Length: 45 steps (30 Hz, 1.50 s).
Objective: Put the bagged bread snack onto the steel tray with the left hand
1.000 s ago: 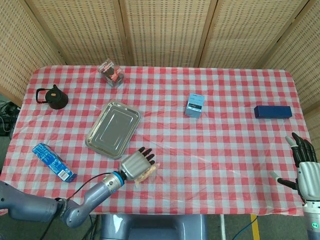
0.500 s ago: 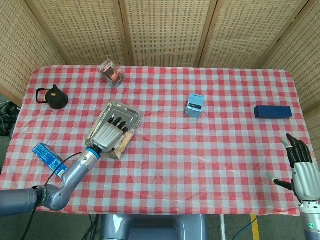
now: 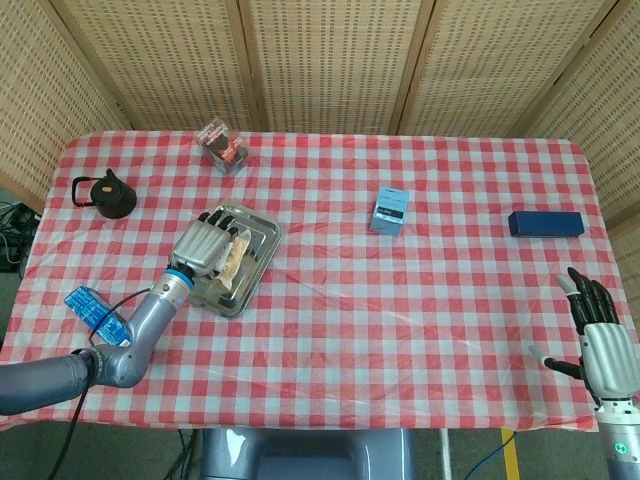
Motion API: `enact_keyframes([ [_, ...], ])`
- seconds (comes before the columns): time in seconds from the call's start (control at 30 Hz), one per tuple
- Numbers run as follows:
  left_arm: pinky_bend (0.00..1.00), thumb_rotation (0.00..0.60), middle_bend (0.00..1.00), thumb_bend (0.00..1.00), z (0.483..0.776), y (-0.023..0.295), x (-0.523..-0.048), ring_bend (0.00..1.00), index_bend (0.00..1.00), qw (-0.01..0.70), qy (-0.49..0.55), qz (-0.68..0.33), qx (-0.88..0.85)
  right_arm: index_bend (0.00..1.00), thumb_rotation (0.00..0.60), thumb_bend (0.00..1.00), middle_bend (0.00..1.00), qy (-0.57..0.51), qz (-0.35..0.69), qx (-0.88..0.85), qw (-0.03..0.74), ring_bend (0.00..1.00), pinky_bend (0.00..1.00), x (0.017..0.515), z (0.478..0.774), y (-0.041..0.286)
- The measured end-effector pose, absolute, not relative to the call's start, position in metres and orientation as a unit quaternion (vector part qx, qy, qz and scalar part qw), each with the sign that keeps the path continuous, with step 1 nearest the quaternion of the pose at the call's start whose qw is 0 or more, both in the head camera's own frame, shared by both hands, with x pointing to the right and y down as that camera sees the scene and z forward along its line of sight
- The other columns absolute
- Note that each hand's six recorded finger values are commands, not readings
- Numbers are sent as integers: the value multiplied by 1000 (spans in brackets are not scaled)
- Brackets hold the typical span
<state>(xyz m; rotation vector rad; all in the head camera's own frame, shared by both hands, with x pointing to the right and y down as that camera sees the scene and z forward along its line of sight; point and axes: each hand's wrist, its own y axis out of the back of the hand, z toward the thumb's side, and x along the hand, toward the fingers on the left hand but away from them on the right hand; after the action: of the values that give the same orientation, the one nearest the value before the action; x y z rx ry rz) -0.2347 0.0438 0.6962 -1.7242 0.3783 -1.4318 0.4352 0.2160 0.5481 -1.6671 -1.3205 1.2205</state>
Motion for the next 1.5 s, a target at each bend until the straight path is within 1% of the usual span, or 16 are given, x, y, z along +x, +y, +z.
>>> enact_keyframes([
  [0.1, 144, 600, 45, 238, 703, 43, -235, 32, 282, 415, 149, -577, -687, 0, 600, 66, 0, -507, 468, -640, 337, 0, 0, 436, 548, 216],
  [0.17, 89, 600, 16, 218, 705, 43, -235, 10, 229, 416, 146, -579, -685, 0, 600, 66, 0, -507, 468, -641, 337, 0, 0, 435, 548, 216],
  [0.23, 15, 600, 0, 172, 706, 43, -237, 0, 130, 419, 146, -583, -681, 0, 600, 67, 0, -505, 467, -643, 337, 0, 0, 434, 549, 216],
  [0.33, 0, 600, 0, 129, 706, 43, -241, 0, 46, 418, 150, -588, -676, 0, 600, 66, 0, -503, 465, -645, 339, 0, 0, 432, 548, 217],
  [0.57, 0, 600, 0, 126, 695, 41, -254, 0, 34, 414, 169, -592, -671, 0, 600, 66, 0, -500, 466, -647, 339, 0, 0, 430, 550, 218],
  [0.67, 0, 600, 0, 126, 685, 42, -260, 0, 34, 413, 189, -585, -672, 0, 600, 66, 0, -498, 467, -647, 341, 0, 0, 429, 550, 218],
  [0.87, 0, 600, 0, 126, 655, 52, -285, 0, 54, 433, 242, -563, -661, 0, 600, 66, 0, -495, 469, -646, 344, 0, 0, 428, 551, 219],
  [0.97, 0, 600, 0, 126, 638, 64, -305, 0, 54, 438, 271, -555, -653, 0, 600, 66, 0, -492, 471, -645, 347, 0, 0, 426, 552, 220],
  [1.1, 0, 600, 0, 126, 621, 87, -335, 0, 18, 435, 310, -551, -641, 0, 600, 66, 0, -490, 471, -643, 352, 0, 0, 424, 551, 220],
  [1.3, 0, 600, 0, 126, 603, 128, -378, 0, 1, 426, 364, -559, -611, 0, 600, 66, 0, -483, 472, -641, 364, 0, 0, 419, 551, 223],
  [1.5, 0, 600, 0, 125, 592, 174, -405, 0, 0, 415, 400, -566, -589, 0, 600, 66, 0, -474, 477, -641, 369, 0, 0, 415, 556, 224],
])
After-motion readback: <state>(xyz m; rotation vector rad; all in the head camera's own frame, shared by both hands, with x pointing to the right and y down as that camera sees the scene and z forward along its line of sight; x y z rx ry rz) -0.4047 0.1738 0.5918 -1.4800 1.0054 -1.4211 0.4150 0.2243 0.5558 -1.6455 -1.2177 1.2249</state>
